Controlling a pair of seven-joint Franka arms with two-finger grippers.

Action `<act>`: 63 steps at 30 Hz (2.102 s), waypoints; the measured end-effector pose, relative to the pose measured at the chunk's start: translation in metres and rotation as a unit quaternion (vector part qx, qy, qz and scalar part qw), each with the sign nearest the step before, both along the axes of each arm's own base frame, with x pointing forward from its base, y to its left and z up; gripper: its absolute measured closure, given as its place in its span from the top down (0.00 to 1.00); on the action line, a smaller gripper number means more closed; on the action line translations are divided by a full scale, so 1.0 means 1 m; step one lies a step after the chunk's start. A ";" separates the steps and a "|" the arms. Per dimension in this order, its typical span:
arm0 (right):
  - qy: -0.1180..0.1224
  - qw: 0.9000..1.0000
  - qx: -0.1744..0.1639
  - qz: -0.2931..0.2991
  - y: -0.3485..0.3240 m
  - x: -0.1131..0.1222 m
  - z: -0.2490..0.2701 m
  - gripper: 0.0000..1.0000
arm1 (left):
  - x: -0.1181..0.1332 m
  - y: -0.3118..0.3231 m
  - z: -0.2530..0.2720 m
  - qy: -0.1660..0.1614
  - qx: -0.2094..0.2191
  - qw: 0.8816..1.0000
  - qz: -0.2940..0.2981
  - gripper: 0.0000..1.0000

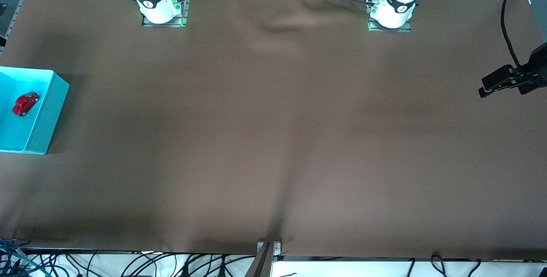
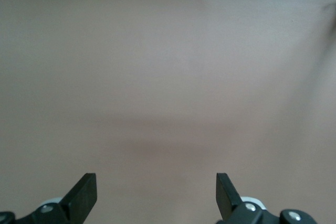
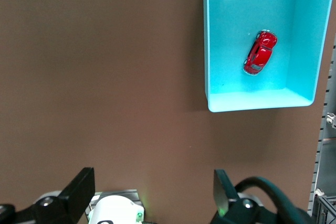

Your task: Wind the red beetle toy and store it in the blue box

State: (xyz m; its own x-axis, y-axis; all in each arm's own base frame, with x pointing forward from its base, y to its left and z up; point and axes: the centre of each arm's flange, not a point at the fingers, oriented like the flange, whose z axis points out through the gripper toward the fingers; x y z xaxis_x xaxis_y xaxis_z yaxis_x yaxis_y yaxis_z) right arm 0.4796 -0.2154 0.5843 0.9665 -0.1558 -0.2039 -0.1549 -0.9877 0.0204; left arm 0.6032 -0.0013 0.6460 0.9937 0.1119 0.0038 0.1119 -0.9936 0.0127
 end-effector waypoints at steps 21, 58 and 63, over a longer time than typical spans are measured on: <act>0.023 0.998 -0.001 0.056 0.123 0.008 0.023 1.00 | 0.000 0.000 0.000 0.000 0.000 1.000 0.000 1.00; -0.020 0.998 -0.014 0.052 0.244 0.027 0.026 1.00 | 0.000 0.000 0.000 0.000 0.000 1.000 0.000 1.00; -0.033 0.998 -0.013 0.058 0.250 0.032 0.026 1.00 | 0.000 0.000 0.000 0.000 0.000 1.000 0.000 1.00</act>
